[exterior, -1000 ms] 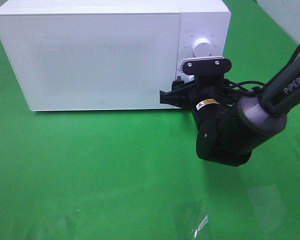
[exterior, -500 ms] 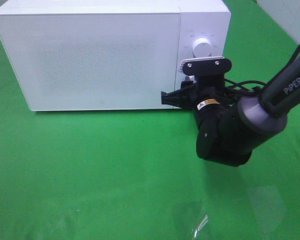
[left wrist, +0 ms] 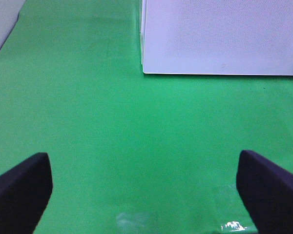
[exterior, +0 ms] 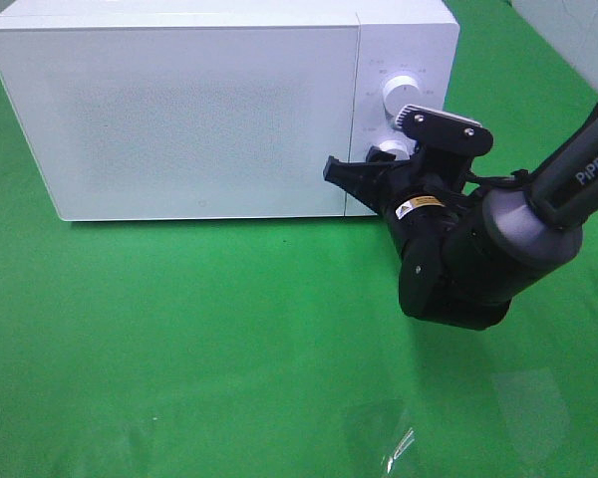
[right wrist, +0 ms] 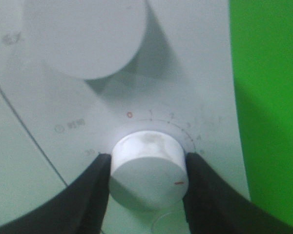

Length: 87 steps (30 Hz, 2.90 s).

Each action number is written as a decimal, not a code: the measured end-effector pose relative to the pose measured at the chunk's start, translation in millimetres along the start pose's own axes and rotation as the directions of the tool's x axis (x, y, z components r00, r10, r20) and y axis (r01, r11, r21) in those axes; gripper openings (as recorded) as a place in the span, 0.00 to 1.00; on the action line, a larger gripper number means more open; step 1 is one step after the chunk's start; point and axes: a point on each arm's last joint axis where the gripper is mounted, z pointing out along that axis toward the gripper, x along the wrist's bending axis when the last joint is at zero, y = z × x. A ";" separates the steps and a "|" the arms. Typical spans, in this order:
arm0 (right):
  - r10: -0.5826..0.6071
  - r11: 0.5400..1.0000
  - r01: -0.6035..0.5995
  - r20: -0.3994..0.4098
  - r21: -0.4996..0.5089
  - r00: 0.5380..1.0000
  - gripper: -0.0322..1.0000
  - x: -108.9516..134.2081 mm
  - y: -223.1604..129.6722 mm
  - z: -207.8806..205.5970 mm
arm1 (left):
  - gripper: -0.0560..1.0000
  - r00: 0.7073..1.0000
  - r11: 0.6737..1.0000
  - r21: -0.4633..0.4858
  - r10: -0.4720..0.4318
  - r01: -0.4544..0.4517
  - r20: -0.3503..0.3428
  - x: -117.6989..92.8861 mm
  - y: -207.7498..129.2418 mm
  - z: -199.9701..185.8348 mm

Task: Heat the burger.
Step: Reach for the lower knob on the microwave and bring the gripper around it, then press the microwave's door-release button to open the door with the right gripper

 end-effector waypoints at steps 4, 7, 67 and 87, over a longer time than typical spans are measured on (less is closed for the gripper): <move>0.250 0.968 -0.250 -0.011 0.005 0.968 0.45 1.1 -0.1 0.0 | 0.94 1.000 1.000 0.000 0.000 0.000 0.000 0.0 0.0 0.0; 0.515 0.857 -0.514 -0.020 0.018 0.857 0.45 1.1 -0.4 -0.3 | 0.94 1.000 1.000 0.000 0.000 0.000 0.000 0.0 0.0 0.0; 0.916 0.402 -0.911 -0.039 0.096 0.400 0.51 12.4 2.0 -1.6 | 0.94 1.000 1.000 0.000 0.000 0.000 0.000 0.0 0.0 0.0; 0.736 0.668 -0.706 -0.072 0.235 0.673 0.72 23.8 33.5 -29.7 | 0.94 1.000 1.000 0.000 0.000 0.000 0.000 0.0 0.0 0.0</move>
